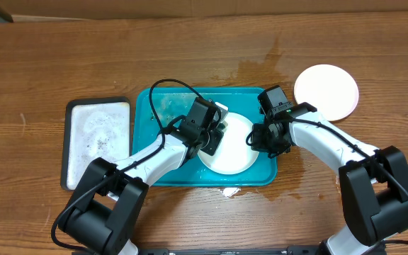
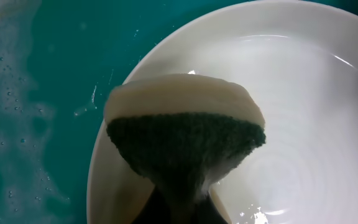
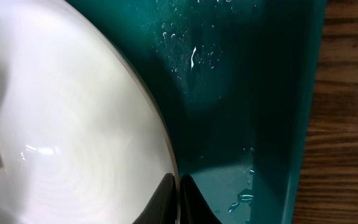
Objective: Clean dirty plates on tray and stack at the side
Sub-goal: 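Keep scrubbing the white plate toward its upper rim with the sponge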
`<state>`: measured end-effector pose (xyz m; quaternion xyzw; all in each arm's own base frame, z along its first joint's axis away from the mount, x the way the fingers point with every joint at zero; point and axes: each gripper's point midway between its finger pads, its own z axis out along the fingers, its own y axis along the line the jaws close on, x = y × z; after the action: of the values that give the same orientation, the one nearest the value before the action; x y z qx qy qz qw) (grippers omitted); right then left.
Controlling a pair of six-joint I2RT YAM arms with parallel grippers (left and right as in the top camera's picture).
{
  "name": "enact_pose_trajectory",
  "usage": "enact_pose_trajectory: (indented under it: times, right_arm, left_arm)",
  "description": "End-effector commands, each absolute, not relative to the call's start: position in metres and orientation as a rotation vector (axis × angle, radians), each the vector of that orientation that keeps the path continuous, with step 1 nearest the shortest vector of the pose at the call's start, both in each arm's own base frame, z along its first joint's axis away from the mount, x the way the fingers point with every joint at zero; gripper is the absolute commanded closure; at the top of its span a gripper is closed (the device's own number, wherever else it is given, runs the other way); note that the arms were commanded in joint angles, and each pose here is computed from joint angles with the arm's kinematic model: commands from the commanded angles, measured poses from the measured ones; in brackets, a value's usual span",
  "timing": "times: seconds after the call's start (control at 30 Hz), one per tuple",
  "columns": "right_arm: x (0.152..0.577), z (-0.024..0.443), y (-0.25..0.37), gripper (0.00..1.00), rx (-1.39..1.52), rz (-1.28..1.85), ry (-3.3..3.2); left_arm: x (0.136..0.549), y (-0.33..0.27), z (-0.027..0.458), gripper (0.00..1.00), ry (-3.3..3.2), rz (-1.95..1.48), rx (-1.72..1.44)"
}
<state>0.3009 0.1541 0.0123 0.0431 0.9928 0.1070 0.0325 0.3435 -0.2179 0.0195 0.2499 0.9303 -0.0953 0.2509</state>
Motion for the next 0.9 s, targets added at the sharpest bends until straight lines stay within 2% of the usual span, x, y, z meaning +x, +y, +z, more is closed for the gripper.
enact_pose_trajectory:
  times: [0.0,0.33,0.7,0.87]
  right_arm:
    - [0.298,0.01,0.155,0.96,0.115,0.312,3.06]
    - [0.299,0.01,0.155,0.96,0.114,0.314,3.057]
    - [0.3,0.01,0.155,0.96,0.114,0.316,3.053]
    - [0.301,0.01,0.156,0.96,0.113,0.318,3.049]
  left_arm:
    - [0.343,-0.212,0.012,0.96,2.546,-0.225,0.656]
    - [0.356,-0.215,-0.011,0.96,2.529,-0.204,0.639]
    - [0.394,-0.22,0.017,0.96,2.361,-0.176,0.517]
    - [0.425,-0.229,0.056,0.96,2.175,-0.199,0.424]
